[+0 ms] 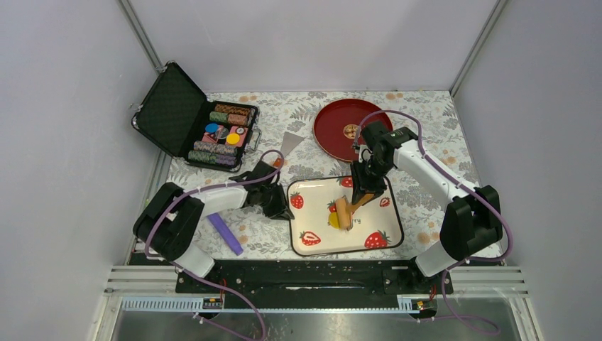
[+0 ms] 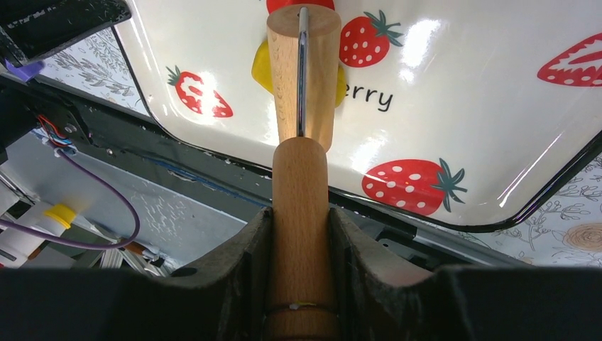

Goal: Roll out the dumpling wrappers from the dough

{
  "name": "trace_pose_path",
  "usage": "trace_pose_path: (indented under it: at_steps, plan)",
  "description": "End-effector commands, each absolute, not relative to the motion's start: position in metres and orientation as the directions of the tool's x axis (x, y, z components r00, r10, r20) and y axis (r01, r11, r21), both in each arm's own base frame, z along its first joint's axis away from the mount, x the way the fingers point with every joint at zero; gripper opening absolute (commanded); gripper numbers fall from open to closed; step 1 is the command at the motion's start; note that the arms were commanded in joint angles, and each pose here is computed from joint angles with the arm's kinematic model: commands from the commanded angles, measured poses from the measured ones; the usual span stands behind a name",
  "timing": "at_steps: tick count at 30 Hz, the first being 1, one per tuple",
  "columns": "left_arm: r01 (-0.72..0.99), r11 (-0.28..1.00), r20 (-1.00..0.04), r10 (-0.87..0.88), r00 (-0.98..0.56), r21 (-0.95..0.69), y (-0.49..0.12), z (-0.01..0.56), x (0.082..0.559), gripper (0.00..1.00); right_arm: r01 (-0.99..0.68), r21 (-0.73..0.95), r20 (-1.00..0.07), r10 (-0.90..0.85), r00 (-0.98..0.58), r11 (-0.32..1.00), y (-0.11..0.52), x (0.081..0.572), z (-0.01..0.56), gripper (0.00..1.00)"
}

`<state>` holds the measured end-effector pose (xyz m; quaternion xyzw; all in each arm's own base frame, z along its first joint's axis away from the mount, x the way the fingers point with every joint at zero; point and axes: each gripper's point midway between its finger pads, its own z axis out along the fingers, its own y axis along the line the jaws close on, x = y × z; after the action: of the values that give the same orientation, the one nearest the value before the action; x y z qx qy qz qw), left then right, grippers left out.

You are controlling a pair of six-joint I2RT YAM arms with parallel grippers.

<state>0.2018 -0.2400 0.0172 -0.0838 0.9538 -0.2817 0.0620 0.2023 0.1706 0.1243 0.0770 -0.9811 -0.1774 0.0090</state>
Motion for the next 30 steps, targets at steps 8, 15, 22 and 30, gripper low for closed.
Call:
trace_pose_path:
  at_steps: [8, 15, 22, 30]
  plan:
    - [-0.178, 0.886, -0.123, -0.252, -0.960, -0.427, -0.208, -0.003, 0.229, 0.00, -0.191, 0.087, 0.079, -0.198, -0.977, 0.978, 0.141, 0.193, 0.089, 0.00]
    - [-0.211, 0.902, -0.129, -0.277, -0.952, -0.377, -0.182, -0.008, 0.229, 0.00, -0.180, 0.019, 0.067, -0.181, -0.981, 0.983, 0.136, 0.202, 0.084, 0.00]
    - [-0.269, 0.894, -0.111, -0.327, -0.939, -0.358, -0.157, -0.014, 0.223, 0.00, -0.176, -0.040, 0.074, -0.173, -0.982, 0.984, 0.127, 0.203, 0.080, 0.00]
    - [-0.301, 0.890, -0.092, -0.351, -0.932, -0.344, -0.145, -0.019, 0.218, 0.00, -0.174, -0.058, 0.079, -0.169, -0.982, 0.983, 0.124, 0.203, 0.079, 0.00]
